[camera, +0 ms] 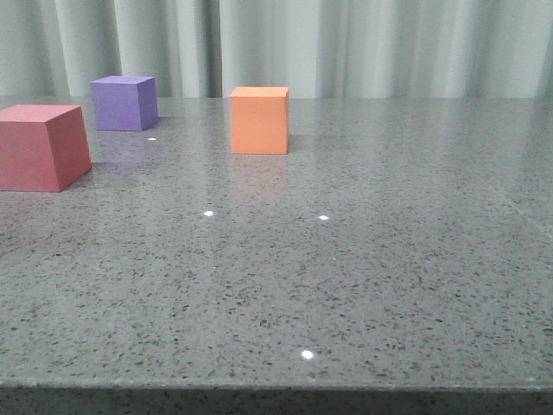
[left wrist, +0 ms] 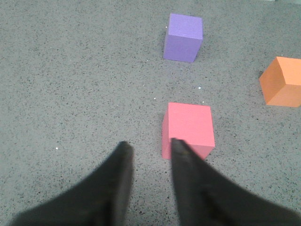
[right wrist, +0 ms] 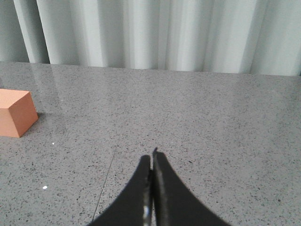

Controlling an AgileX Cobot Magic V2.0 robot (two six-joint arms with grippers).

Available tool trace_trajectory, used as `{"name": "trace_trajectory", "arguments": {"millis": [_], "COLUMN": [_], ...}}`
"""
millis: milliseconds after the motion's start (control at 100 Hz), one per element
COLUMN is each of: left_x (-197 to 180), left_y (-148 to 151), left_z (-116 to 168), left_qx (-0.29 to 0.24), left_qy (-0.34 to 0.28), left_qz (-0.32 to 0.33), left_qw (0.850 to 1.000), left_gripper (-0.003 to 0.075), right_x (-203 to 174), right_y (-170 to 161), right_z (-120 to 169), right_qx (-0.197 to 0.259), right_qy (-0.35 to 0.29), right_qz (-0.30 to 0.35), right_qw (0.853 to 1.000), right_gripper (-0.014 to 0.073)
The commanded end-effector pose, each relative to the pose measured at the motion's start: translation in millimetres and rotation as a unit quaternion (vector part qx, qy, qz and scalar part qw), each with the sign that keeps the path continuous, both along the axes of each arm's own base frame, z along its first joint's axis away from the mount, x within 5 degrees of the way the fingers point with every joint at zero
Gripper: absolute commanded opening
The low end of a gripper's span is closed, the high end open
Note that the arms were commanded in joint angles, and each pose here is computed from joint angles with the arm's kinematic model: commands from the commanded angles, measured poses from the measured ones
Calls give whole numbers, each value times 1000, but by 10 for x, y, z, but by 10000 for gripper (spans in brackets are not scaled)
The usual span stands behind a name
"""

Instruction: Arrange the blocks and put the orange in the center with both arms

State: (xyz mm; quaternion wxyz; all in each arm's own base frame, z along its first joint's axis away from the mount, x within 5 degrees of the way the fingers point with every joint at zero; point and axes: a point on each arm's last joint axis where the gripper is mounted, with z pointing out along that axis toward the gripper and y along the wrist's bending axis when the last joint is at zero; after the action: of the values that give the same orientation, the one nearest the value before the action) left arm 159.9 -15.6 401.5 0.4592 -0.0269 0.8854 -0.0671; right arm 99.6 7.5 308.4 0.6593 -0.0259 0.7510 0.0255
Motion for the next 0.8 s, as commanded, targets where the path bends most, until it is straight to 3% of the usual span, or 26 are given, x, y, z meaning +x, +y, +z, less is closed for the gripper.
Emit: {"name": "trace_trajectory", "arguments": {"millis": [0, 80, 150, 360, 530, 790], "left_x": [10, 9, 20, 75, 207, 575], "left_y": [-17, -17, -17, -47, -129, -534], "left_z": [157, 155, 146, 116, 117, 192], "left_qx": [-9, -8, -7, -25, -73, -91], "left_qy": [-48, -47, -44, -33, -37, -30], "left_qz": [-2, -2, -2, -7, -18, -92], "left_qw": [999, 999, 999, 999, 996, 991], "left_gripper": [448, 637, 699, 660, 660, 659], "right_x": [1, 1, 1, 1, 1, 1], "right_y": [2, 2, 2, 2, 2, 2], "right_z": [161, 161, 161, 161, 161, 161], "right_qx": [-9, -9, -9, -9, -9, -9], "right_qy": [-55, -55, -55, -55, -55, -55], "right_qz": [2, 2, 2, 2, 2, 2], "right_qw": [998, 998, 998, 998, 998, 998], "right_gripper": [-69, -69, -69, -69, -69, -69]}}
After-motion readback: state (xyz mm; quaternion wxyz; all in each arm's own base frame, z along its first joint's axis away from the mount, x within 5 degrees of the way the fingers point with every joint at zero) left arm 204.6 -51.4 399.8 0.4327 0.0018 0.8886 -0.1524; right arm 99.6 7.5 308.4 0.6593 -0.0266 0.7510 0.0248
